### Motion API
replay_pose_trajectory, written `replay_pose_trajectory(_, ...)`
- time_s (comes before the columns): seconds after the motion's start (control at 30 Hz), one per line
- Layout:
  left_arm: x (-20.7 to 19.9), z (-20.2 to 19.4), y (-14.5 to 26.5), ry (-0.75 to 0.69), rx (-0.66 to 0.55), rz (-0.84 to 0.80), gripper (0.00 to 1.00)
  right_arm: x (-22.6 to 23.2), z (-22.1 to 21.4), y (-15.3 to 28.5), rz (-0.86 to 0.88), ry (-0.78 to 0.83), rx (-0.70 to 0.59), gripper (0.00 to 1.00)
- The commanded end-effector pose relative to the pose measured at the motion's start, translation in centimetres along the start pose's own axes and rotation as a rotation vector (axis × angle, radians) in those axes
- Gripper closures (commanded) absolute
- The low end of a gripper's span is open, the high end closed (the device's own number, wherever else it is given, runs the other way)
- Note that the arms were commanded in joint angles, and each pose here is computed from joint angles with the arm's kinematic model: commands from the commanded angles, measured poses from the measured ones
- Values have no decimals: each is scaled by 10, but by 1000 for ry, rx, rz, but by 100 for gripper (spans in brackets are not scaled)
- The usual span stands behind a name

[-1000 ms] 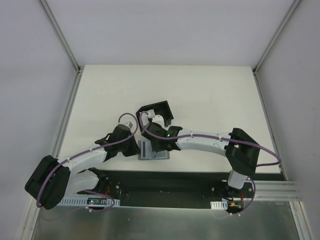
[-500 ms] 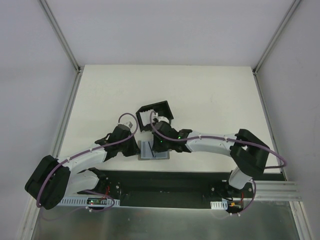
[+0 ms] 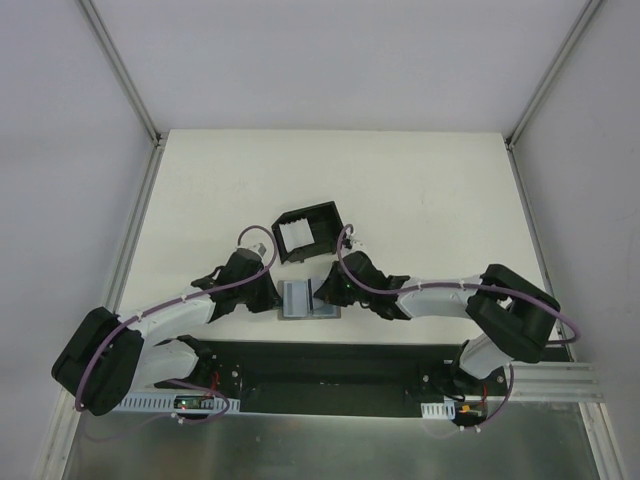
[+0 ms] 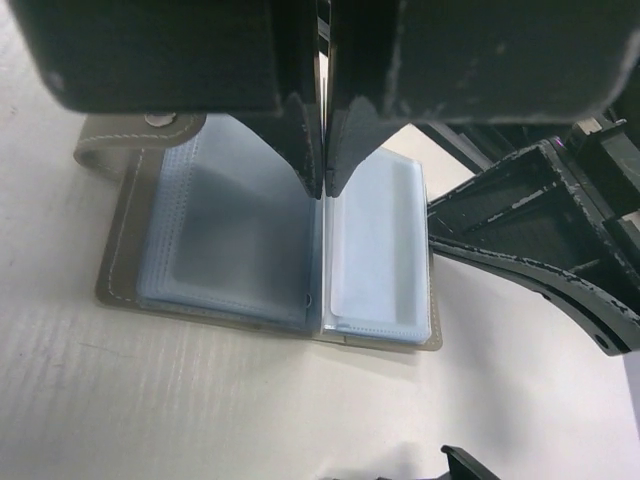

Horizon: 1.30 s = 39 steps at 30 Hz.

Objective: Put the credit cards into the card holder
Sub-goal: Turn over the card slot in the card holder, then insert the credit card into the card holder.

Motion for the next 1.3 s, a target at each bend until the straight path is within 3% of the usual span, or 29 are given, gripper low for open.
replay_pose_trajectory(0.0,28,-24,-3,12,94,149,100,14,4,-6,131,-87,-52,99)
replay_pose_trajectory(0.5,26,-22,-4,18,92,153,100,9,-6,-3,169,-138,-58,100)
replay_pose_trajectory(0.77,25,-20,-4,11,93,148,100,-3,-9,-5,106,-141,-59,100)
replay_pose_trajectory(1.27,22,-14,-5,-6,77,154,100,-5,-21,-11,157,-210,75,100)
Point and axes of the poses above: each gripper's point midway between its finger pads, its own y axis back along the fingers, its own x axis along the line the jaws close on, z = x × y, the point moved 9 cm from there along y, back along the fingers, and after that the axes turned 2 degrees about -y, right-handed, at the moved point
